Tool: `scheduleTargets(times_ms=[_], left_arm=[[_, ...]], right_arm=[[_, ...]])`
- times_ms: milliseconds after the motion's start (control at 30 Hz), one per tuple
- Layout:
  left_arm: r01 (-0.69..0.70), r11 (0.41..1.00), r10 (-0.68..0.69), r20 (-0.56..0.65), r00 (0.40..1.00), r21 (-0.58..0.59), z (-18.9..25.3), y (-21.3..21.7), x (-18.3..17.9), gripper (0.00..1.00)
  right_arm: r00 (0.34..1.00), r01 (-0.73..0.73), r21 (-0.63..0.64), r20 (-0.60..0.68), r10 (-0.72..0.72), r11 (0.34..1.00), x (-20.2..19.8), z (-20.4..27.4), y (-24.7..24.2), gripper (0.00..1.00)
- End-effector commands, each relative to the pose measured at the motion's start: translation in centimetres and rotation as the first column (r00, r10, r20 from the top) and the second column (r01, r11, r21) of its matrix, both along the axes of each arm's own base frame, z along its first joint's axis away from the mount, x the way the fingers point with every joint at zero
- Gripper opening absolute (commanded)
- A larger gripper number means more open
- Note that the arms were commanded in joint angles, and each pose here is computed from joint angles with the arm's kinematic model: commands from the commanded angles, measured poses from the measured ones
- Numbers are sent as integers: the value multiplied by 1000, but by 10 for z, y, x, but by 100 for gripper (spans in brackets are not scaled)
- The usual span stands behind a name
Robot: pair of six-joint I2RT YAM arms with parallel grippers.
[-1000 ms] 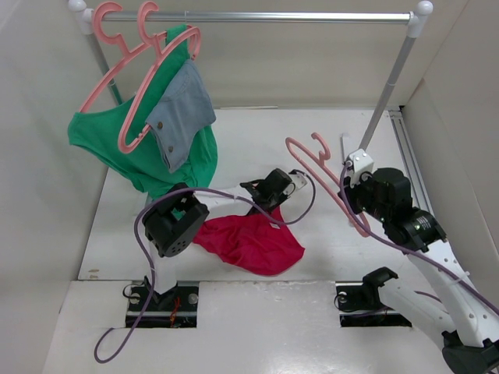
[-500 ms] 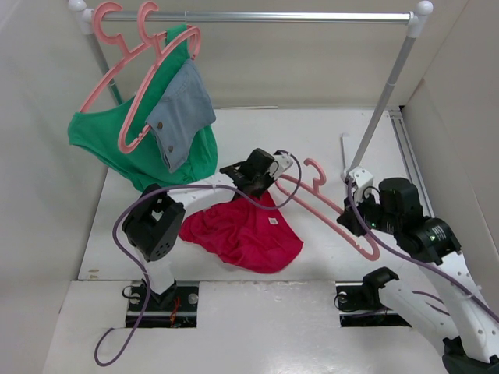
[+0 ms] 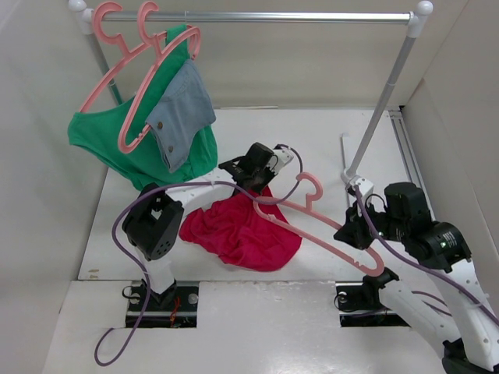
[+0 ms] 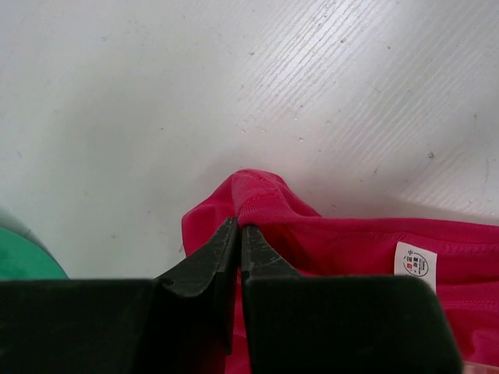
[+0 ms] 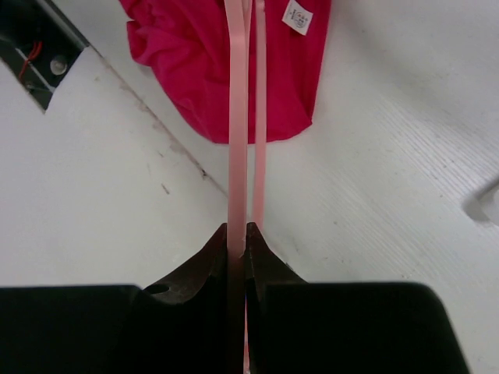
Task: Place the t-shirt on the hanger
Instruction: Place tshirt on hanger
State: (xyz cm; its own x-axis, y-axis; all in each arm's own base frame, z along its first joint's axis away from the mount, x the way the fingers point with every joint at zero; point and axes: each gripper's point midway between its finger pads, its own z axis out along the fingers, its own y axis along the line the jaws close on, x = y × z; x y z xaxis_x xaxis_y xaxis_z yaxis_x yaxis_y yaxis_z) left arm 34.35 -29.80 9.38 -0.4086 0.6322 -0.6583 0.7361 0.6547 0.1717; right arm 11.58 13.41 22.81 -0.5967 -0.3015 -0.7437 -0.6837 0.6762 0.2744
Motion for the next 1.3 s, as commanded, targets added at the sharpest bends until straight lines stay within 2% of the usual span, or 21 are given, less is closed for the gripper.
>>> scheduleTargets(times_ms=[0,167,367,567,867,1133,1267], left_arm=[[10,1000,-10,14,1000,-18,9,-8,6,0],[32,999,-31,10,999,-24,12,-11,4,0],[48,999,-48,12,999,-4,10,-7,2,0],[68,998,-68,7,998,-9,10,-10,0,0],[81,996,-81,-2,997,-37,14,-17,0,0],[80,995,-81,-20,997,-56,20,-23,0,0],[82,990,-83,-2,997,-111,42,-33,4,0]], right_arm=[[996,-73,98,68,66,993,-8,30,13,0],[997,-6,69,71,1,998,0,23,6,0],[992,104,-26,72,-102,994,21,10,-10,0],[990,107,-58,99,-101,993,33,11,-11,0],[989,76,17,124,-77,997,41,17,4,0],[991,87,46,95,-91,995,44,3,10,0],[994,59,128,89,-71,990,46,6,24,0]])
